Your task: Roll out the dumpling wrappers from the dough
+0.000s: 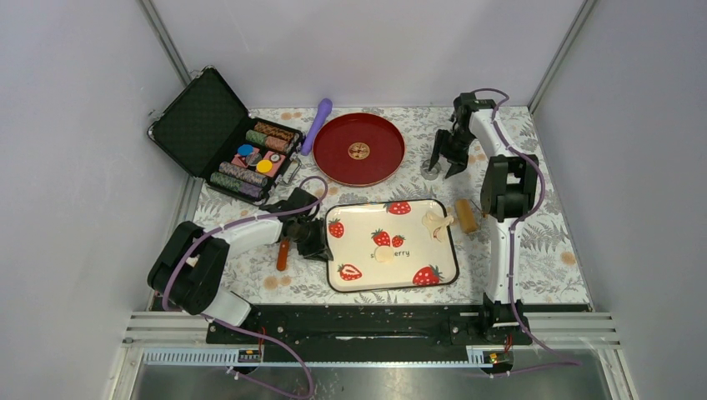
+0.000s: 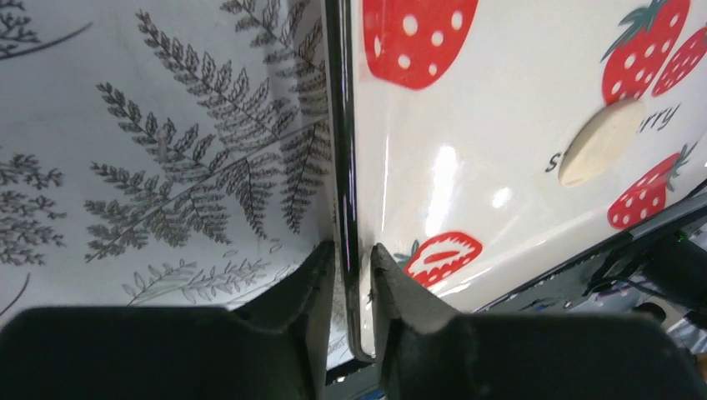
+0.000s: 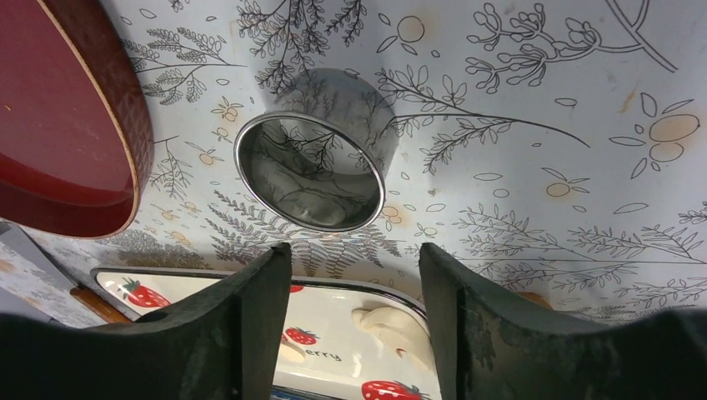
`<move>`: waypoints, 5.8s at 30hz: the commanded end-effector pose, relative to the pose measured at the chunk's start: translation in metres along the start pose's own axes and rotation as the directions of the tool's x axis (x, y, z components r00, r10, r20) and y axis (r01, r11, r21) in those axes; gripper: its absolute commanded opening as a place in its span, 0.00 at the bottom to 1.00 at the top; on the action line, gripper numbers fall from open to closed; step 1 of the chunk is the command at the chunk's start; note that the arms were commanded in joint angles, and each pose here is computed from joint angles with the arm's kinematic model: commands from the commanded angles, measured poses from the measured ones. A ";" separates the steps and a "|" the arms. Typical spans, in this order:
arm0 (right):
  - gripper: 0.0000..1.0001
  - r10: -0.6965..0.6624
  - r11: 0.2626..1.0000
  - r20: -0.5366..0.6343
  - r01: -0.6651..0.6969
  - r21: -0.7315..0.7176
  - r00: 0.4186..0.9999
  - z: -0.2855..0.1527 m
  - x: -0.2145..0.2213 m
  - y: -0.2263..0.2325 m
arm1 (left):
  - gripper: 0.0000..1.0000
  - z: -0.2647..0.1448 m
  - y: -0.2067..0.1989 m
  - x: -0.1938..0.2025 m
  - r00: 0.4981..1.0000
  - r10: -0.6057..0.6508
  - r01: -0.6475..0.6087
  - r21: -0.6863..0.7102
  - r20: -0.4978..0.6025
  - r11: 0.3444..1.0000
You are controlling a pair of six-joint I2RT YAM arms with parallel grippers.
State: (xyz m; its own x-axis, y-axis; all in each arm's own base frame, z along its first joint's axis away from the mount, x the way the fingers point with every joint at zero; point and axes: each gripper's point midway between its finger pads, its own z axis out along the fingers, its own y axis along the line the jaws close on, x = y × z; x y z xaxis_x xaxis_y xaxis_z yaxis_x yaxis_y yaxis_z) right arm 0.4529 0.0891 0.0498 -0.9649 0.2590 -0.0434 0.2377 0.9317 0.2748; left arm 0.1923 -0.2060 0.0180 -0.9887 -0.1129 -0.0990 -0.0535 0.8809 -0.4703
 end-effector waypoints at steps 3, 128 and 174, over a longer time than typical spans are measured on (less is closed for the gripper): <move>0.68 -0.025 0.999 0.049 0.026 -0.032 0.999 -0.040 0.009 0.008 | 0.43 -0.022 -0.015 -0.023 0.993 0.078 -0.078 0.000 0.094 0.997; 0.94 0.053 0.999 0.022 -0.053 -0.012 0.998 -0.033 0.212 -0.061 | 0.00 -0.090 -0.027 -0.013 0.069 0.998 -0.992 -0.107 -0.011 0.068; 0.75 -0.039 0.995 -0.027 0.042 0.088 0.999 -0.005 0.225 -0.077 | 0.00 -0.072 0.004 -0.020 -0.017 0.960 -0.998 -0.049 -0.278 -0.032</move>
State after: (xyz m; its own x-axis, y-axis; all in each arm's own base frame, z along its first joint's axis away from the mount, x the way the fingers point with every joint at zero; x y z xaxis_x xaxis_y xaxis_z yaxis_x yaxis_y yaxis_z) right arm 0.2194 0.0740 0.0262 -0.9716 0.2340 -0.0342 0.2230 0.9546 0.1974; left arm 0.1894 -0.1535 0.0671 -0.1002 0.9810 -0.1664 0.9862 0.1201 0.1143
